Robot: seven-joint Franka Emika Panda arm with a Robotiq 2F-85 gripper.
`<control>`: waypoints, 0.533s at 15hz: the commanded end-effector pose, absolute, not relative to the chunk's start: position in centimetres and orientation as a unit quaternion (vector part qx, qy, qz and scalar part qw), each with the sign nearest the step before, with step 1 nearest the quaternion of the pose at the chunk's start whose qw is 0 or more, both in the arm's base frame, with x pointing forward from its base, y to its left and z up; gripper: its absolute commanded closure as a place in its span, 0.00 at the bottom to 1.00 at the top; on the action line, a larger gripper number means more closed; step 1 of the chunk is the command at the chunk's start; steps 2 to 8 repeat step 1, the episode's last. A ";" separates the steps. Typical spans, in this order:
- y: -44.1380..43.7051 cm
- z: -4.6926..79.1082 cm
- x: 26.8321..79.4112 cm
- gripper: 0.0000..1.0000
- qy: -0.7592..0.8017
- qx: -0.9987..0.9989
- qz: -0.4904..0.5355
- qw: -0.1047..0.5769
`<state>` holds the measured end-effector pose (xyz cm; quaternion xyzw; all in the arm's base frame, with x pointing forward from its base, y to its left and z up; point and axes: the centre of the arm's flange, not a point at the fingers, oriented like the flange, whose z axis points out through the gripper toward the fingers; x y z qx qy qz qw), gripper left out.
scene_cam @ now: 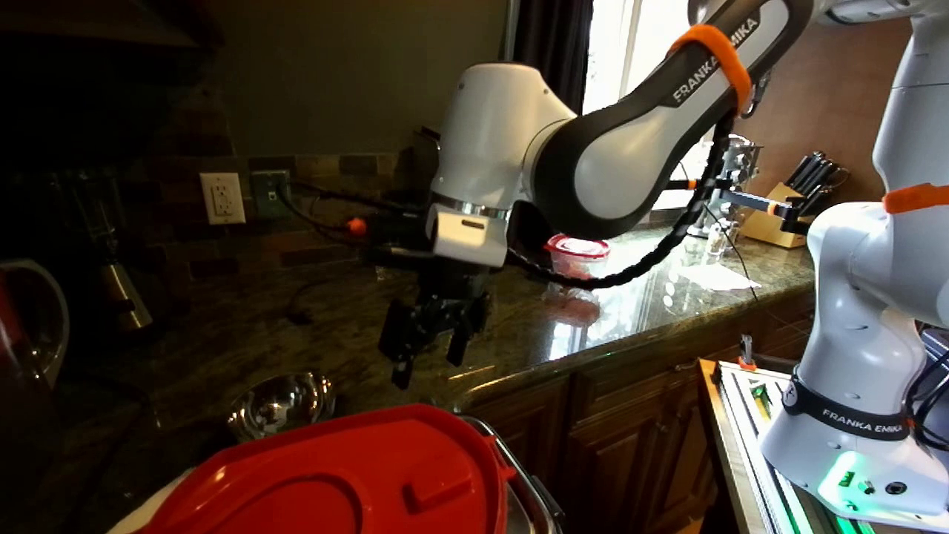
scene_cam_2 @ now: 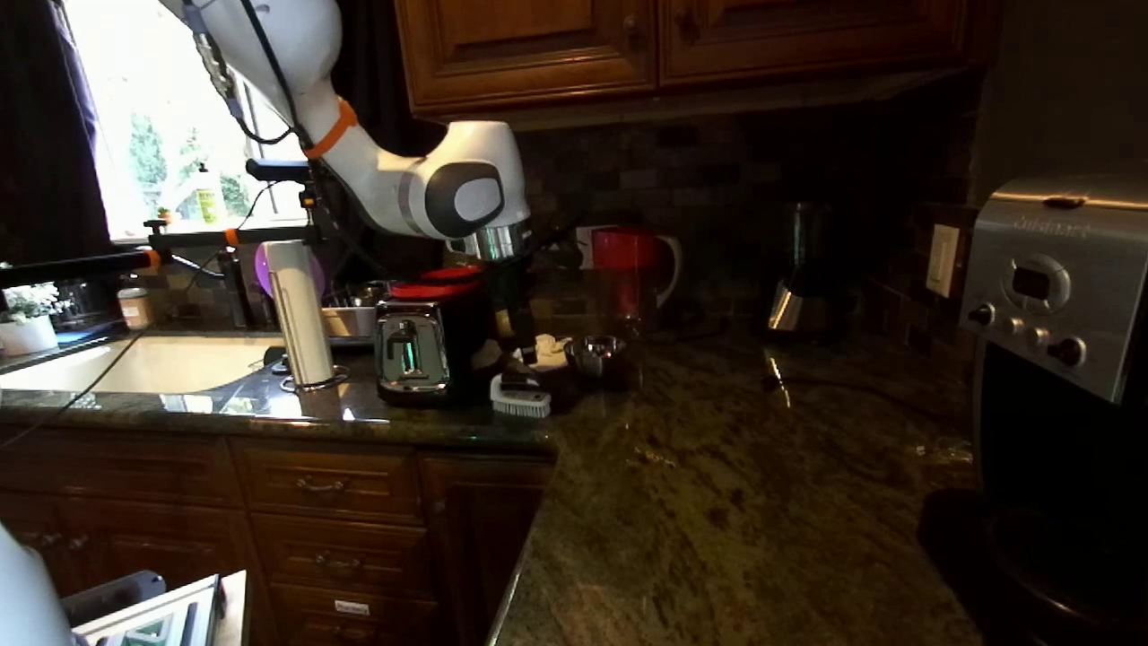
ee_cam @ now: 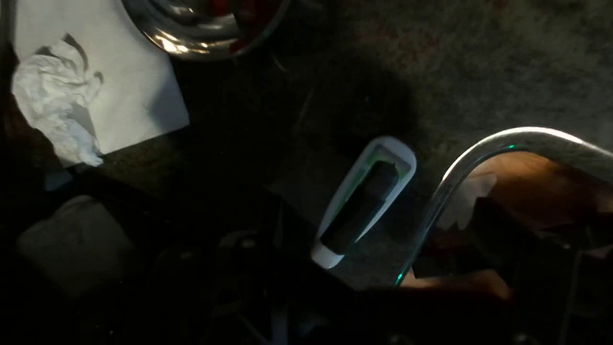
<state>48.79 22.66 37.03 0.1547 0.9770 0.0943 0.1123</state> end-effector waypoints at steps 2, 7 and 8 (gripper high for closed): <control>22.0 37.9 48.3 0.00 0.975 0.153 0.098 0.126; 22.0 37.9 48.3 0.00 0.975 0.153 0.098 0.126; 22.0 37.9 48.3 0.00 0.975 0.153 0.098 0.126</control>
